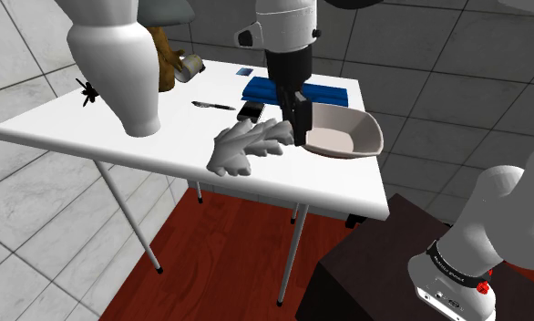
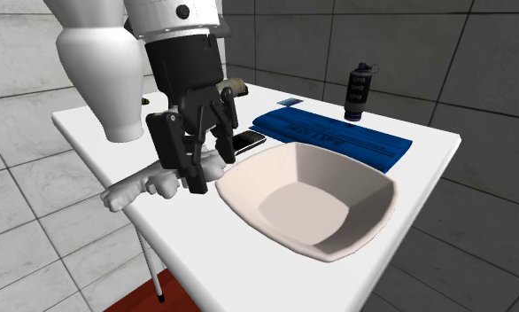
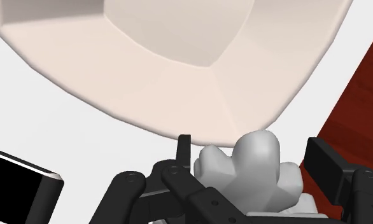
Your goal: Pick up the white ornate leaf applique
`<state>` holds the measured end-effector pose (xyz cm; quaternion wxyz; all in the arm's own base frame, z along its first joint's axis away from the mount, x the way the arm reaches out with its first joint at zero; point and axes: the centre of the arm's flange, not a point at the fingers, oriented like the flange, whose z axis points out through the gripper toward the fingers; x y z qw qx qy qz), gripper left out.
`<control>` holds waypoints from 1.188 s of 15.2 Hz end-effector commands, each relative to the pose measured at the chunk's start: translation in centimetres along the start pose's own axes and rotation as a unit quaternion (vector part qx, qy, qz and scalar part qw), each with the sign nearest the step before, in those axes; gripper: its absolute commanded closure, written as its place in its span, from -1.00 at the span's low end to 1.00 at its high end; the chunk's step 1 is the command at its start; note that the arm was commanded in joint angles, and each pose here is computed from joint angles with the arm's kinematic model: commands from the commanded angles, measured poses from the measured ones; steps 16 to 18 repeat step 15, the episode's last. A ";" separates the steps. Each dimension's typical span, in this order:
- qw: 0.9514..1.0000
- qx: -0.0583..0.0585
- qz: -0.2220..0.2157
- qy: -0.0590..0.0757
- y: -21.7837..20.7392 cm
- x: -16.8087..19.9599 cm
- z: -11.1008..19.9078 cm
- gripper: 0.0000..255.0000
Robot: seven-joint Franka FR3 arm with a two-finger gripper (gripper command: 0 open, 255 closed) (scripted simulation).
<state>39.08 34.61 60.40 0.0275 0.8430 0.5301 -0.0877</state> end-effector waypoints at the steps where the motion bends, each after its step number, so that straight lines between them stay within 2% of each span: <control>1: 1.000 0.000 0.000 0.000 0.0 -0.1 -0.9 1.00; 13: 1.000 0.000 0.000 0.000 -0.3 -1.3 -7.1 1.00; 18: 1.000 0.000 0.000 0.000 -0.3 -1.3 -7.2 1.00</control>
